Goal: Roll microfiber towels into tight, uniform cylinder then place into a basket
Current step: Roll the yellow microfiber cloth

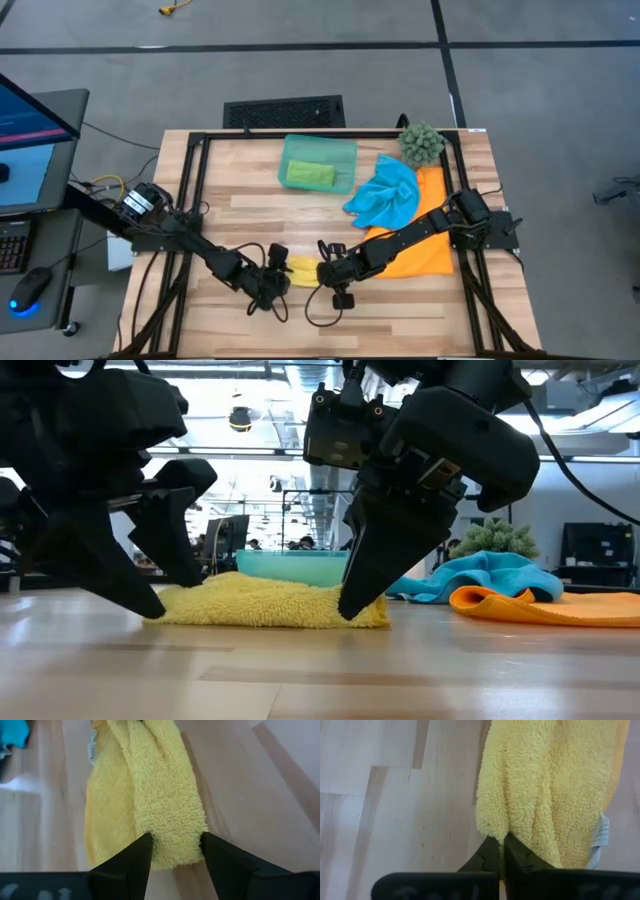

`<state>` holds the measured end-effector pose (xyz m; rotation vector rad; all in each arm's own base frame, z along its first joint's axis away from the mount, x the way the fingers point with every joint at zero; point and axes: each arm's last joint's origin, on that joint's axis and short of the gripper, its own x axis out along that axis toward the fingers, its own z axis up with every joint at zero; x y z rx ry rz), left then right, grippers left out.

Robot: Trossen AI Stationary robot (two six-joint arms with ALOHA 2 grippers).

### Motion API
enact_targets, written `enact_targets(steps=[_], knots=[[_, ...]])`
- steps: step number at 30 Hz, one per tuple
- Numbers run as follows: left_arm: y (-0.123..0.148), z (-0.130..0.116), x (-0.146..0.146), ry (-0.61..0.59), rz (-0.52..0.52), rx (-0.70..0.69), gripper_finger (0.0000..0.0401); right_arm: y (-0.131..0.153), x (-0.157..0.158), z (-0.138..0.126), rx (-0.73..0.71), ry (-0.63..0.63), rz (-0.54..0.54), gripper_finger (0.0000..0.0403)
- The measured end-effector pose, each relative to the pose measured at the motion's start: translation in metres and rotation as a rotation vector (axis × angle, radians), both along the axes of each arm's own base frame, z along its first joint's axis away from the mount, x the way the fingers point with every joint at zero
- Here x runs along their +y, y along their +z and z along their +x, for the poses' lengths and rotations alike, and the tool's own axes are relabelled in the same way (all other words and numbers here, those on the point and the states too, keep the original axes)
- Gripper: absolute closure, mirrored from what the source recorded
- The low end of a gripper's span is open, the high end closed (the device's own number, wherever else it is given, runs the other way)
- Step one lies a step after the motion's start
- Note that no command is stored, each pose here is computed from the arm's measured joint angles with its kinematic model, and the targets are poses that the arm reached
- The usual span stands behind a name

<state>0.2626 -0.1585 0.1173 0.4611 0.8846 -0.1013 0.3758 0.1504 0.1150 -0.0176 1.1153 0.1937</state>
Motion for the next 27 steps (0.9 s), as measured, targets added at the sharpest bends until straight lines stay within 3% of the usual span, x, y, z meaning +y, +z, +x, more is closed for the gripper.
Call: enact_targets(steps=[6,12,18,27], knots=[[-0.003,-0.001,0.0,-0.001,-0.032,-0.025,0.0232,0.0,0.0,0.0,0.0,-0.003,0.002,0.0382],[0.003,-0.003,-0.006,0.032,0.104,-0.053,0.0232,0.0,0.0,0.0,0.001,-0.002,0.005,0.0388],[0.022,-0.002,-0.025,0.006,0.17,-0.046,0.0232,0.0,-0.002,0.001,0.01,-0.001,0.027,0.0381],[0.029,-0.001,-0.037,-0.049,0.137,-0.062,0.0232,0.0,-0.002,0.001,0.01,-0.008,0.031,0.0388]])
